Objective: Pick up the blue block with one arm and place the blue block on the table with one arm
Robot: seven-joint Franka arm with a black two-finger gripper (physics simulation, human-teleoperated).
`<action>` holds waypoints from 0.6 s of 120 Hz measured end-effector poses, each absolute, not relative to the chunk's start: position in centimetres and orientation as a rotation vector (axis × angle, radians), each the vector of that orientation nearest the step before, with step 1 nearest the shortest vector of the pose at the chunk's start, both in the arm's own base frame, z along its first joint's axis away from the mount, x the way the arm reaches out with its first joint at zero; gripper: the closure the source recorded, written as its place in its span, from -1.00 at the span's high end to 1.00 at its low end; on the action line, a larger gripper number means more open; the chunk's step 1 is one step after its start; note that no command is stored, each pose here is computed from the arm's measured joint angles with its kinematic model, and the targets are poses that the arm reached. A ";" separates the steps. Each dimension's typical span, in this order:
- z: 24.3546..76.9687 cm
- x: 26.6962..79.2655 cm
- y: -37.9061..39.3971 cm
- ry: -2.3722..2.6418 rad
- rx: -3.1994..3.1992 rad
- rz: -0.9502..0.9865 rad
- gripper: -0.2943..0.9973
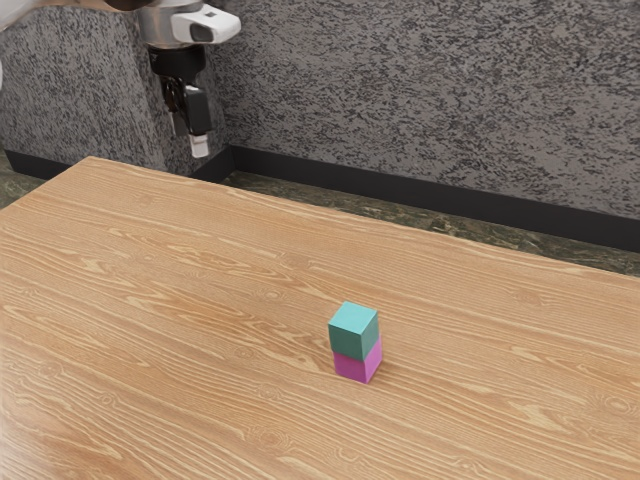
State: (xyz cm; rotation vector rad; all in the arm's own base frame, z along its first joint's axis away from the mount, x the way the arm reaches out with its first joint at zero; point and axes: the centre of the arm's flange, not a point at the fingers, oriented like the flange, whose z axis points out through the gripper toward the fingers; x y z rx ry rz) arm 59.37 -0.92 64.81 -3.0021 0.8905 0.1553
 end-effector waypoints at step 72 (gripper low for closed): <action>58.1 54.6 -9.0 0.659 -3.012 0.334 0.54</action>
